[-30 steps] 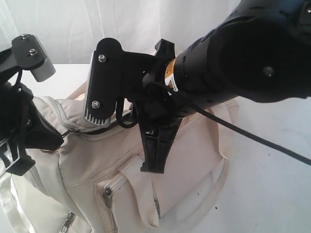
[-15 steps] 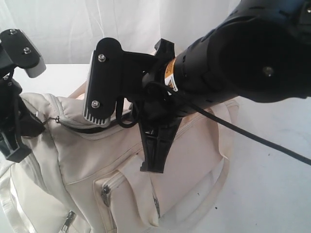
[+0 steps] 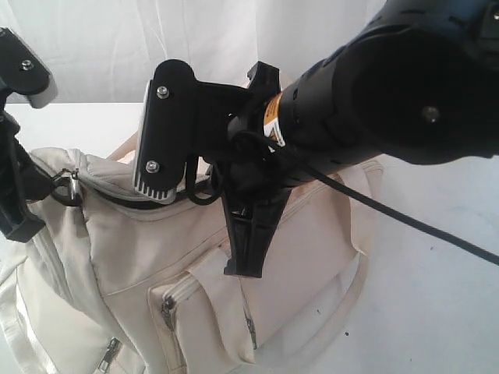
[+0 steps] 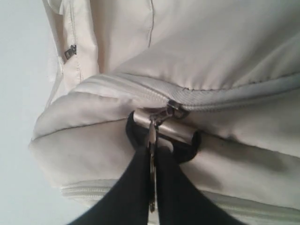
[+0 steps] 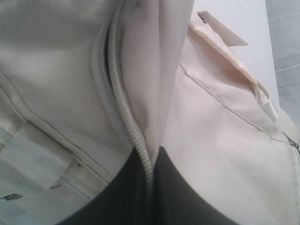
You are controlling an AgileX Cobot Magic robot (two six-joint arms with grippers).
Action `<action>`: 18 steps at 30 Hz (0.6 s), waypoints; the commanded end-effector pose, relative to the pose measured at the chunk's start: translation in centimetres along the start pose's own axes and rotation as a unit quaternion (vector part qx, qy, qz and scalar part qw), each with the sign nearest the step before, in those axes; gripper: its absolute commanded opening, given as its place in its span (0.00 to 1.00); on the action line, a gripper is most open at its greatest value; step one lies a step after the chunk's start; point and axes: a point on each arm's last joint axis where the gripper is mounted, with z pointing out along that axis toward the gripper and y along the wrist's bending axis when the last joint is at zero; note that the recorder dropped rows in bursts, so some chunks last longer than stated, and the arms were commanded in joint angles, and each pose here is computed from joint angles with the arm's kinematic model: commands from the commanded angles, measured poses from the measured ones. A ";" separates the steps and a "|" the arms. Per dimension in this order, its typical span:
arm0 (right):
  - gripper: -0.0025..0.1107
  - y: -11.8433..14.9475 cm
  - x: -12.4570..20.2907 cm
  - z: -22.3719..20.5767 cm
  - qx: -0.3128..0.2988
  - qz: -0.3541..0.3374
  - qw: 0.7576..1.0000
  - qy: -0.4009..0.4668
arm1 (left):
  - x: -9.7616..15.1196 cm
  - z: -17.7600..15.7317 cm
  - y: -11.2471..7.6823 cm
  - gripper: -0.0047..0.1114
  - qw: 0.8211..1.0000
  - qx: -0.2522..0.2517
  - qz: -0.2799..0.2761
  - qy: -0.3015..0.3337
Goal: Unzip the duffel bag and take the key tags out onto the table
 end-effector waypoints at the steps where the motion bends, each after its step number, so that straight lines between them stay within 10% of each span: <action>1: 0.02 0.0 0.4 -0.6 0.000 -0.002 1.000 0.013 | 0.7 -2.2 0.7 0.04 0.999 -0.050 0.016 -0.013; 18: 0.02 0.1 0.6 -0.6 -0.010 -0.003 1.000 0.028 | 0.7 -2.9 1.8 0.04 0.991 -0.116 0.062 -0.015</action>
